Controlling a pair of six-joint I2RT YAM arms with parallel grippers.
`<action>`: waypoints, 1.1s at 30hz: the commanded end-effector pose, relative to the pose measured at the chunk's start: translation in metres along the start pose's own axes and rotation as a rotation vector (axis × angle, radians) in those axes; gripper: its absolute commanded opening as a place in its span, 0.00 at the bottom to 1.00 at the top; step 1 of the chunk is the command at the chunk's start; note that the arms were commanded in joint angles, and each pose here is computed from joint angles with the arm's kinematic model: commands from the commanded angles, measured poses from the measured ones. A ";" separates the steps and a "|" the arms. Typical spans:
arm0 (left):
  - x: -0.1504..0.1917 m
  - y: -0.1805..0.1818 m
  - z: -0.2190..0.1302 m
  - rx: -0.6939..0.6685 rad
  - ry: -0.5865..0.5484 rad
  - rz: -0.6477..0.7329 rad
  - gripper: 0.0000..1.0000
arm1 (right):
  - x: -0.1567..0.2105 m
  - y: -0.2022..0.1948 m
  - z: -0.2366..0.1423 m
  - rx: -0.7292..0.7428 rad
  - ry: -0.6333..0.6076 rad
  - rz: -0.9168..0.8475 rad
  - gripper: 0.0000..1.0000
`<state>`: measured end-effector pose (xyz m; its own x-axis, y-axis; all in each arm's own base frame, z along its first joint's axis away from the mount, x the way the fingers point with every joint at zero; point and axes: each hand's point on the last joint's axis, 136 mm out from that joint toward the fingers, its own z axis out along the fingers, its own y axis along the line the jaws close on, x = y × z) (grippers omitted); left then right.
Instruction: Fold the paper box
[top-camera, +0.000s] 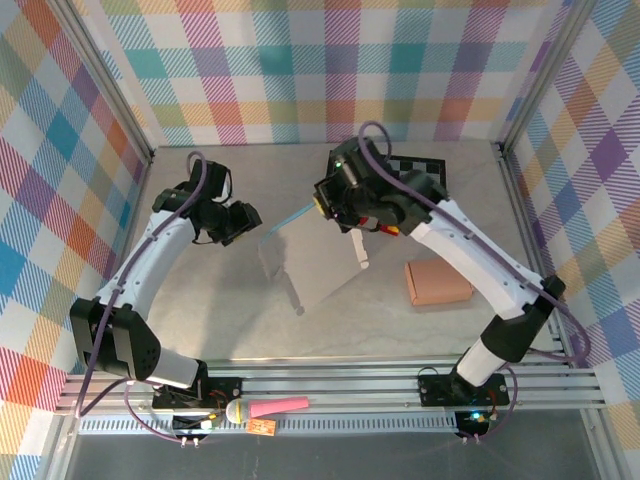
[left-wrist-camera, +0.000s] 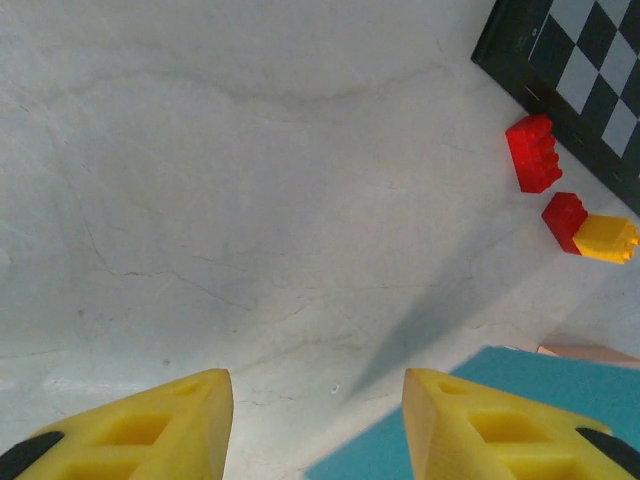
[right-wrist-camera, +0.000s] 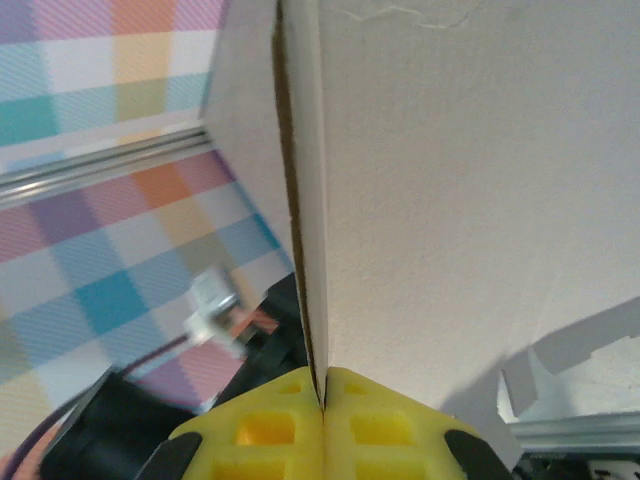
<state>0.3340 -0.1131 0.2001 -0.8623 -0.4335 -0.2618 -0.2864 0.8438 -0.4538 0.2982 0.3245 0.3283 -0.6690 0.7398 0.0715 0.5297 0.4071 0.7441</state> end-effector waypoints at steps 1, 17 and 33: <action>0.006 0.008 -0.020 -0.018 -0.017 0.044 0.49 | -0.003 -0.005 0.048 -0.005 -0.005 0.043 0.00; 0.043 0.061 -0.009 -0.129 -0.014 0.188 0.49 | -0.008 -0.026 0.141 -0.316 0.139 -0.060 0.00; 0.086 0.066 0.020 -0.105 0.064 0.385 0.29 | -0.008 -0.046 0.149 -0.512 0.190 -0.100 0.00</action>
<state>0.2528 -0.0982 0.1312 -0.9423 -0.1152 -0.3145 -0.0309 0.9649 -0.2609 0.3519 0.3743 0.1734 -0.7878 0.6086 0.0949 0.2604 0.1894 0.9468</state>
